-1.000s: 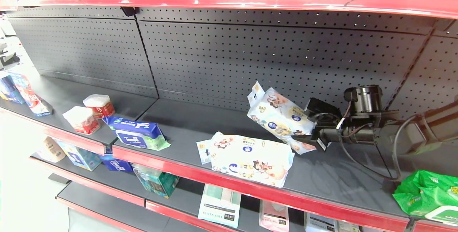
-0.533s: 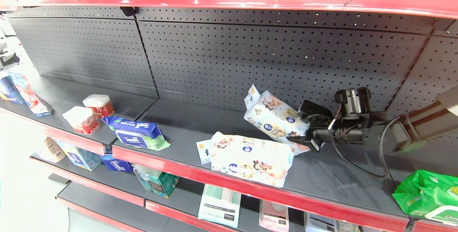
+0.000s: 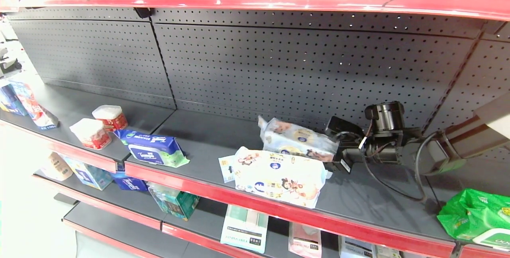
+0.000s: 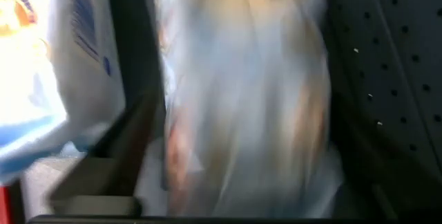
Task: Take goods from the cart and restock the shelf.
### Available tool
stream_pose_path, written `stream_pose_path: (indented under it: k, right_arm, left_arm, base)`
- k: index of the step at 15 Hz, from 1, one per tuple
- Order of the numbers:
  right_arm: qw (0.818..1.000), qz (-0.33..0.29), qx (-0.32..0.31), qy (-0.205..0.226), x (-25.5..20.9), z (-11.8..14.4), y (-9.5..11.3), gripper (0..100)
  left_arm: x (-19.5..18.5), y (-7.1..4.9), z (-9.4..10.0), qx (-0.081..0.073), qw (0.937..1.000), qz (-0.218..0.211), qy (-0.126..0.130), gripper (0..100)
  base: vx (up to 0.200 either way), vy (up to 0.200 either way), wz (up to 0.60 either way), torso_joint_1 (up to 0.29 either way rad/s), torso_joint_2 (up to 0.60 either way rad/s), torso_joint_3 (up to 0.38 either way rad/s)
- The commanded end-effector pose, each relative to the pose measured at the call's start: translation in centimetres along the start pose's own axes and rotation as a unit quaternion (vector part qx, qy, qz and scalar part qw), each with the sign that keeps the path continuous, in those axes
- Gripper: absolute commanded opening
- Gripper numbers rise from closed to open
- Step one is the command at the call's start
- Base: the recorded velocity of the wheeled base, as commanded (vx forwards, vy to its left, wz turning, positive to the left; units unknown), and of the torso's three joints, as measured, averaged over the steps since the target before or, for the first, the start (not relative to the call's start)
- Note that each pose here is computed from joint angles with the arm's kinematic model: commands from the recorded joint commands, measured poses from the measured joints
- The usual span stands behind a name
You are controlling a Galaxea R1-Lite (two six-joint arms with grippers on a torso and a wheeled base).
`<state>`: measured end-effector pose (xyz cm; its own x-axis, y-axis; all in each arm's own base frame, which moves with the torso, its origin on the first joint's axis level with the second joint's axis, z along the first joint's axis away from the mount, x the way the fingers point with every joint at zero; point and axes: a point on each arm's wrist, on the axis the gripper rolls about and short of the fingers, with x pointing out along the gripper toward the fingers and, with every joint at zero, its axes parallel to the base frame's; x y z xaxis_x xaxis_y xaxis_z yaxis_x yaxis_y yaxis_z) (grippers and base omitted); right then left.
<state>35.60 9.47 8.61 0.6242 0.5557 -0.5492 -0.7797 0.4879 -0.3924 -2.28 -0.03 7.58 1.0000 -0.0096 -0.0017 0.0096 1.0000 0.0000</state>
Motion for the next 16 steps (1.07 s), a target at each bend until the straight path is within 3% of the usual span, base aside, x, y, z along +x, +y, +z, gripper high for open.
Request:
stream_pose_path:
  k: [1, 4, 12, 16]
  right_arm:
    - [1.000, 0.004, -0.002, -0.002, 0.2, 0.2, 0.2, 100]
    - [1.000, -0.003, -0.002, 0.000, -0.1, 0.2, 0.0, 100]
    - [0.997, -0.051, 0.038, 0.052, -2.9, -1.3, 0.2, 100]
    - [0.996, -0.065, 0.048, 0.046, -3.6, -0.9, -0.3, 100]
  left_arm:
    - [0.0, 0.0, 0.0, 0.000, 1.0000, 0.000, 0.001, 100]
    - [0.0, 0.0, 0.0, 0.000, 1.0000, 0.000, 0.001, 100]
    - [0.0, 0.0, 0.0, 0.000, 1.0000, 0.000, 0.001, 100]
    - [0.0, 0.0, 0.0, 0.000, 1.0000, 0.000, 0.001, 100]
  base:
    - [0.000, 0.000, 0.00, 0.000, 0.00, 0.000]
    - [0.000, 0.000, 0.00, 0.000, 0.00, 0.000]
    - [0.000, 0.000, 0.00, 0.000, 0.00, 0.000]
    - [0.000, 0.000, 0.00, 0.000, 0.00, 0.000]
